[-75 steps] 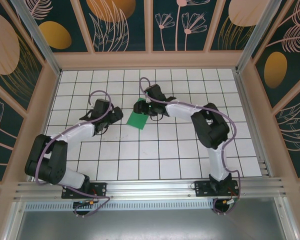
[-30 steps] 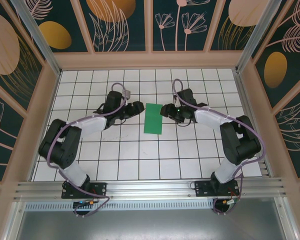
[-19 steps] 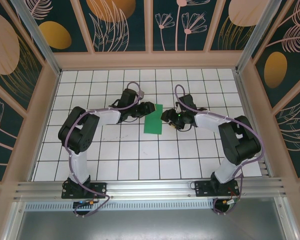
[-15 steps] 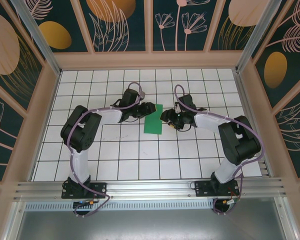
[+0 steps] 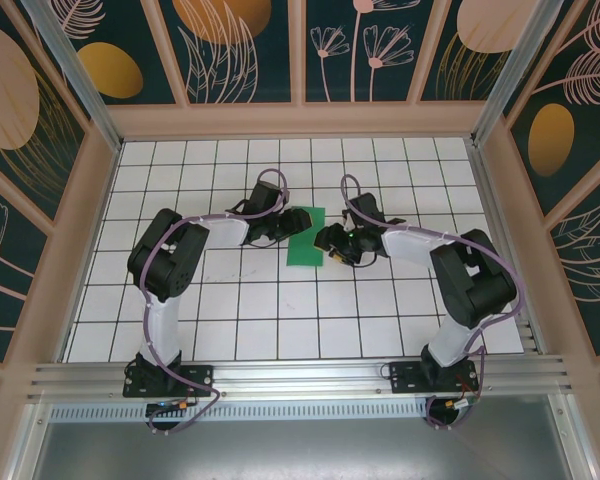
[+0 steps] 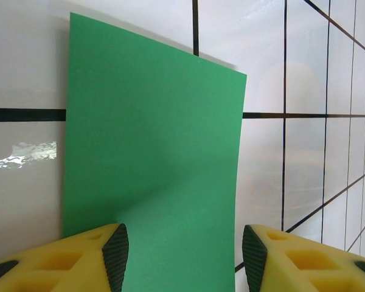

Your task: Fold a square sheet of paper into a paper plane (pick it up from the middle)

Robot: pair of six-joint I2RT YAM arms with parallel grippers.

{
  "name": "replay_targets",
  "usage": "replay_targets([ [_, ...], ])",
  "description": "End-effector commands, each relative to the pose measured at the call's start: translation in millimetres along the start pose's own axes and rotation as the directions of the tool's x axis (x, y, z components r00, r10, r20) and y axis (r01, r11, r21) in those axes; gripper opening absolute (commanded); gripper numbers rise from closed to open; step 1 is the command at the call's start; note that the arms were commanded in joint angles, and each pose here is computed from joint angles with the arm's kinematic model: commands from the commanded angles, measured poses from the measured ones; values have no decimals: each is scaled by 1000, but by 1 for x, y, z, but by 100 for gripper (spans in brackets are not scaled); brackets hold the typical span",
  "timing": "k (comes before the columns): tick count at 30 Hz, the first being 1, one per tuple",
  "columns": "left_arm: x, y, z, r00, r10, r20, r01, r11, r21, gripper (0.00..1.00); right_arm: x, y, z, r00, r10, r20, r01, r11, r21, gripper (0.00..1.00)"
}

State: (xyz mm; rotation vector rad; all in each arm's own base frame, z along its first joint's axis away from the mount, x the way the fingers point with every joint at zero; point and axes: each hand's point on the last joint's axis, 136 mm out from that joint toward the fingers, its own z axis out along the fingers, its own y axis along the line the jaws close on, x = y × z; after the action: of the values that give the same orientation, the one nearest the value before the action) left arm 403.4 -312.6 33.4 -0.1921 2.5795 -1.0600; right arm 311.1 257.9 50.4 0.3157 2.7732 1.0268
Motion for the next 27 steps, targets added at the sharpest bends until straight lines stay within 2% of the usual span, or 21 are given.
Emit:
replay_targets([
  [1, 13, 32, 8, 998, -54, -29, 51, 993, -108, 56, 10, -5, 7, 999, 29, -44, -28, 999, 23, 55],
  [16, 18, 37, 10, 997, -63, -40, 58, 991, -118, 56, 24, 0, 17, 994, 38, -98, -40, 999, -23, 53],
  [27, 18, 38, 7, 997, -63, -36, 59, 991, -124, 56, 29, 7, 14, 993, 75, -90, -85, 991, -105, 46],
])
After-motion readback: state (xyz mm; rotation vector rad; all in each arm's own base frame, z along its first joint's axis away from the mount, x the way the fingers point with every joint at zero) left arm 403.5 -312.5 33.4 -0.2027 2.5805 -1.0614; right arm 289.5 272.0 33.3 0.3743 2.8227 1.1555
